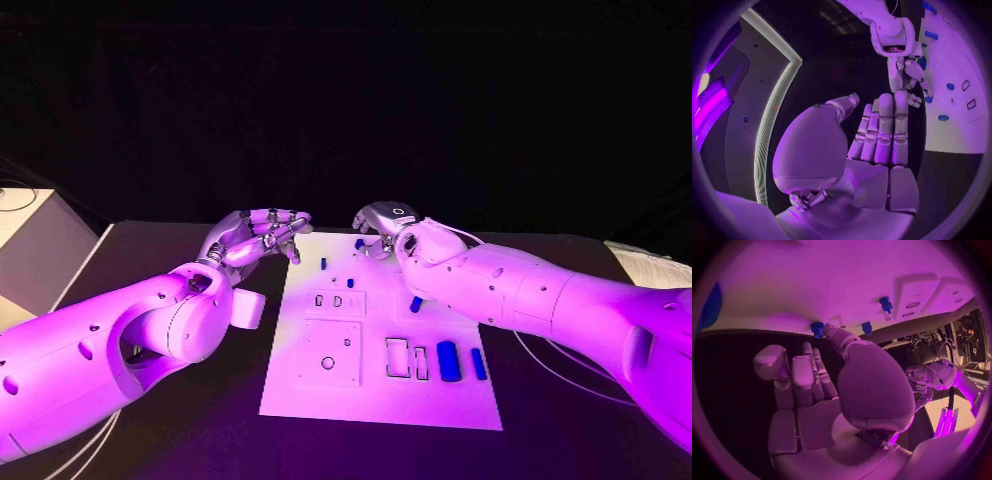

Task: Assemble the parts on the task board

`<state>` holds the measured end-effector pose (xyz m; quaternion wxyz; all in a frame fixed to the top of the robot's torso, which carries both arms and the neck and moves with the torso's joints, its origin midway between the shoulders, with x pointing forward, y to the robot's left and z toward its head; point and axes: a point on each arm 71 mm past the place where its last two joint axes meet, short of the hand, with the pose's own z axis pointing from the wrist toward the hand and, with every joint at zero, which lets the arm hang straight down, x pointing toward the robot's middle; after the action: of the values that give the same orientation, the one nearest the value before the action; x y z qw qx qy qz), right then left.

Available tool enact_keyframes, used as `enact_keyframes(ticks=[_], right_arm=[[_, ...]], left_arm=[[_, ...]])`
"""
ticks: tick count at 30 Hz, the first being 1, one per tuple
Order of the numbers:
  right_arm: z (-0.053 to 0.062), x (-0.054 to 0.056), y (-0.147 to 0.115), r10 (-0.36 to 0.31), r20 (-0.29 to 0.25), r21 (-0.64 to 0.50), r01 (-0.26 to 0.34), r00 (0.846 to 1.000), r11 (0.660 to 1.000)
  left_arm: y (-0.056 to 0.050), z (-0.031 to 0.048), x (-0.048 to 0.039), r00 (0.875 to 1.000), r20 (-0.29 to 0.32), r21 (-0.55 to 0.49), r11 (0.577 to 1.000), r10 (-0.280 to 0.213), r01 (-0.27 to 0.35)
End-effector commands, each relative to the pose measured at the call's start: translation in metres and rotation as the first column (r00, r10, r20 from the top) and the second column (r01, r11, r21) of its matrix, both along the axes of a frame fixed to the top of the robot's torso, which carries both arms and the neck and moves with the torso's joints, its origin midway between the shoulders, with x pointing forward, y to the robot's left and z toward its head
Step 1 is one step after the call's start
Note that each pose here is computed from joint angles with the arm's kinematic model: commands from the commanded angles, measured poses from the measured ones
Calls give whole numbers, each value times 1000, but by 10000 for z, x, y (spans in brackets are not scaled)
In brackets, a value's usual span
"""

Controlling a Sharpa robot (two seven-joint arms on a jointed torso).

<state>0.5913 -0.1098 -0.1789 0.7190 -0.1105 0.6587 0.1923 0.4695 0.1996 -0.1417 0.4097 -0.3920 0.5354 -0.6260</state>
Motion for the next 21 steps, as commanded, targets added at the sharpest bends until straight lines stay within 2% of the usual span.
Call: enact_keyframes(ticks=[1, 7, 11, 16, 21], right_arm=[[1, -12, -45, -1, 3, 2, 1, 1000, 1000], [29, -84, -224, -7, 17, 28, 6, 1000, 1000], [87, -176, -448, -20, 12, 94, 19, 1000, 995], [177, -273, -825, -83, -73, 231, 98, 994, 968], [258, -348, -1179, -126, -159, 287, 168, 979, 943]], left_arm=[[-12, 14, -5, 1000, 9, -2, 1000, -14, 14], [21, 12, 0, 1000, 9, 2, 1000, -7, 7], [46, 7, 6, 1000, 9, 4, 1000, -3, 3], [77, -8, 26, 1000, 8, 6, 1000, 5, -5], [112, -25, 49, 1000, 7, 8, 1000, 13, -13]])
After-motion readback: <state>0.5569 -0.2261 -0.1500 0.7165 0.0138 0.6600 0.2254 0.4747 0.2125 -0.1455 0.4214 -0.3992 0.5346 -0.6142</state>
